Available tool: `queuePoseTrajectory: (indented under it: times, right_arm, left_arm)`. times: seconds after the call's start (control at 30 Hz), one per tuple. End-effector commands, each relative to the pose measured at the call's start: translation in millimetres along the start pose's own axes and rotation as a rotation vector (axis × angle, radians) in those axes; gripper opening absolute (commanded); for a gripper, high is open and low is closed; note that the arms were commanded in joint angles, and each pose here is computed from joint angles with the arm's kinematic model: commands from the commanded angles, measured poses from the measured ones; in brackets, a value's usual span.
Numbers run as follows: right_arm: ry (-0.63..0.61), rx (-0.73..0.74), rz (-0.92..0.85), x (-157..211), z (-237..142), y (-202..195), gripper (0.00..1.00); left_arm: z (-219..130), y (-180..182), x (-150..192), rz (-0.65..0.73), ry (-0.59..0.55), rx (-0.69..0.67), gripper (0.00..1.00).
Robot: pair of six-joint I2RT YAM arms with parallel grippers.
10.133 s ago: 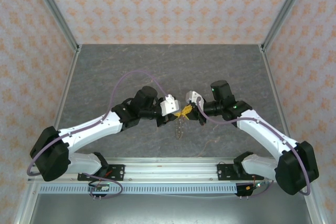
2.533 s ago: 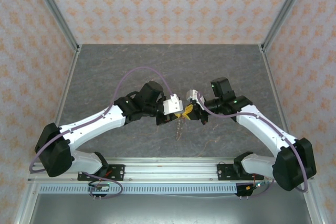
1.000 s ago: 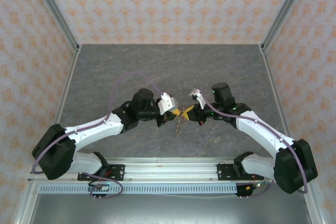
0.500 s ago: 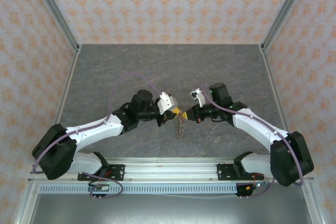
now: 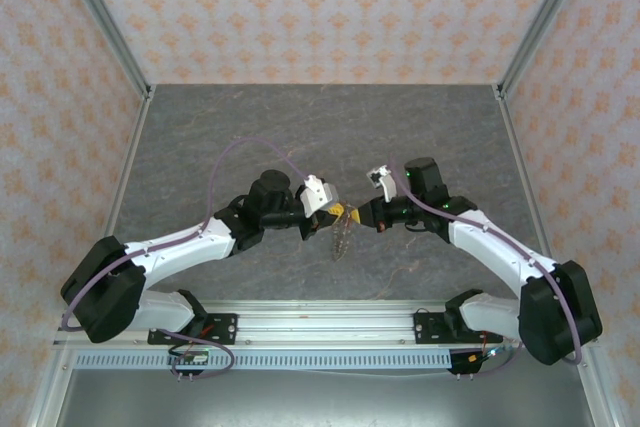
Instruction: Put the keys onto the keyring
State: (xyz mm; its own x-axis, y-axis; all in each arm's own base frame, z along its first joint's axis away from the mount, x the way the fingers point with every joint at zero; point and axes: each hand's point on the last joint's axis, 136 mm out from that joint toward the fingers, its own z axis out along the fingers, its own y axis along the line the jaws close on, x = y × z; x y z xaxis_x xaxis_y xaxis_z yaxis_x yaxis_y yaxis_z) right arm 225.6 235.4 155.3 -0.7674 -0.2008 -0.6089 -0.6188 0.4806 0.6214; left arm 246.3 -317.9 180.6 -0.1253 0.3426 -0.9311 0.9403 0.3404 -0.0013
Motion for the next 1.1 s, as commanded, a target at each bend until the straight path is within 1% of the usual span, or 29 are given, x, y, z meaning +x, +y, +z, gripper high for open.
queuePoseTrajectory:
  times: [0.0, 0.1, 0.23, 0.37, 0.53, 0.7, 0.8, 0.93, 1.07]
  right_arm:
    - [-0.031, -0.024, -0.076, -9.6, -5.4, 9.7, 0.0]
    - [-0.029, -0.024, -0.096, -11.4, -6.8, 11.4, 0.0]
    - [-0.02, -0.031, -0.125, -12.2, -7.0, 13.6, 0.0]
    - [-0.002, -0.031, -0.14, -9.9, -7.3, 13.8, 0.0]
    - [0.015, -0.031, -0.171, -8.5, -7.8, 14.3, 0.0]
    - [0.025, -0.044, -0.203, -8.1, -9.1, 18.0, 0.0]
    - [0.031, -0.045, -0.221, -7.6, -9.3, 18.3, 0.0]
    - [0.036, -0.05, -0.233, -8.2, -10.3, 20.1, 0.0]
    - [0.036, -0.056, -0.241, -8.6, -10.7, 21.6, 0.0]
  left_arm:
    - [-8.9, 5.3, -15.0, 0.056, -0.006, -0.039, 0.1]
    - [-12.2, 7.3, -13.7, 0.068, 0.018, -0.057, 0.17]
    - [-16.9, 10.4, -14.9, 0.105, 0.041, -0.082, 0.22]
    - [-20.1, 16.7, -18.7, 0.137, 0.06, -0.112, 0.24]
    - [-17.7, 28.6, -15.6, 0.155, 0.114, -0.138, 0.25]
    - [-11.2, 31.4, -5.4, 0.197, 0.196, -0.105, 0.26]
    - [-6.0, 25.1, 1.3, 0.218, 0.236, -0.043, 0.26]
    - [-3.4, 12.7, 0.2, 0.222, 0.232, 0.044, 0.26]
    - [-2.6, 9.3, -1.5, 0.23, 0.236, 0.07, 0.27]
